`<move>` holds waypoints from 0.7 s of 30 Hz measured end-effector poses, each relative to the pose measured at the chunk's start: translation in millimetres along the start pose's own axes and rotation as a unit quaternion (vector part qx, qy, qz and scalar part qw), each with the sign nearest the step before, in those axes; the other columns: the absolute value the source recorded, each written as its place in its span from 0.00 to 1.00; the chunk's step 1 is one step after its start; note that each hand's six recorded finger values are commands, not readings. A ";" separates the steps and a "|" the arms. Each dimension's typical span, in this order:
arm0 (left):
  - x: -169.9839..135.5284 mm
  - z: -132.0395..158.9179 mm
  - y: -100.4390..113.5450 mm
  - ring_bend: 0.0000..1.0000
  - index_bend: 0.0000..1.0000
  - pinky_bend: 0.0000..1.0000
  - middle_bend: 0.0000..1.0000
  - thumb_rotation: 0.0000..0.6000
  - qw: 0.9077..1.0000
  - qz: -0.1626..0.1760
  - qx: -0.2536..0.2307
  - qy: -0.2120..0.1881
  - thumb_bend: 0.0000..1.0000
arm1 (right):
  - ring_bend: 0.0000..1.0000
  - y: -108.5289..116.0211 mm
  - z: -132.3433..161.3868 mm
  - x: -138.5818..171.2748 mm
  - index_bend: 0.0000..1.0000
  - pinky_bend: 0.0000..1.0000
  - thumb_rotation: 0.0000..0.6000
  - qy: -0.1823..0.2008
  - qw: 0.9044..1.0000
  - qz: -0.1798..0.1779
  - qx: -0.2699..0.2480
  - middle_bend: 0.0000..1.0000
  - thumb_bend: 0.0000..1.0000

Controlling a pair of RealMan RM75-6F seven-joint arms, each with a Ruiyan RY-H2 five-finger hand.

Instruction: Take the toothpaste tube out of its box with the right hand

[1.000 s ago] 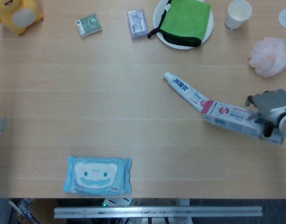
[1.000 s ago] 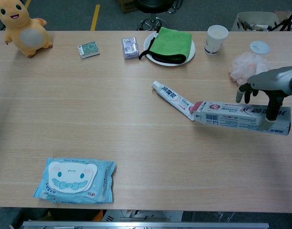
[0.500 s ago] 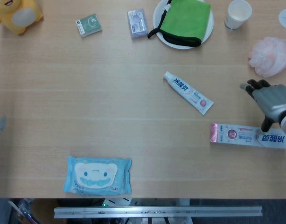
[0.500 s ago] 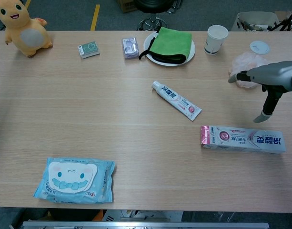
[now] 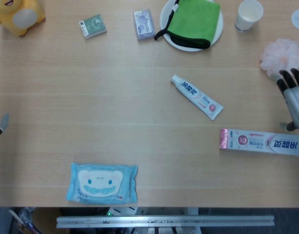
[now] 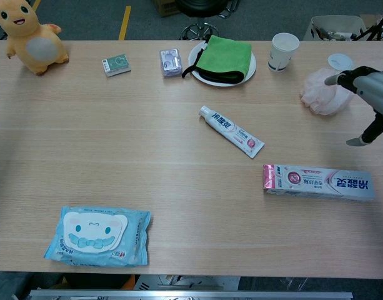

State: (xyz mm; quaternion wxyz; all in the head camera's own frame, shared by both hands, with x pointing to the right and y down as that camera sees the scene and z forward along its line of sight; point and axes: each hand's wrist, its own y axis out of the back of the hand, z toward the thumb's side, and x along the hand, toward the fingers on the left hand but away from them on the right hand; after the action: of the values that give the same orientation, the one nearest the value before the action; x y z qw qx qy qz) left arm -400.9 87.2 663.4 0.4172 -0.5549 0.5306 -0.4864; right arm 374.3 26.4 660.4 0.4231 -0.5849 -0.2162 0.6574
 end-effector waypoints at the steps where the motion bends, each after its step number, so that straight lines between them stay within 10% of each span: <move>1: 0.6 1.2 0.7 0.10 0.07 0.27 0.00 0.88 1.000 0.001 0.000 -0.001 0.25 | 0.00 -1.5 -2.9 2.5 0.13 0.27 1.00 -0.004 1.000 -0.008 0.002 0.12 0.00; 21: 3.4 12.1 2.6 0.09 0.07 0.27 0.00 0.88 0.999 -0.023 0.022 -0.004 0.25 | 0.02 -28.8 -58.2 87.7 0.21 0.27 1.00 -0.068 0.994 -0.085 -0.003 0.16 0.00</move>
State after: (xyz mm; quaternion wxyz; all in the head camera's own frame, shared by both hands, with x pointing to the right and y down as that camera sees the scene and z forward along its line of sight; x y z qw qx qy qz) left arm -389.6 83.0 659.0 0.4204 -0.5596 0.5053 -0.5048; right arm 442.1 100.8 618.4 0.4601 -0.5193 -0.2953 0.6568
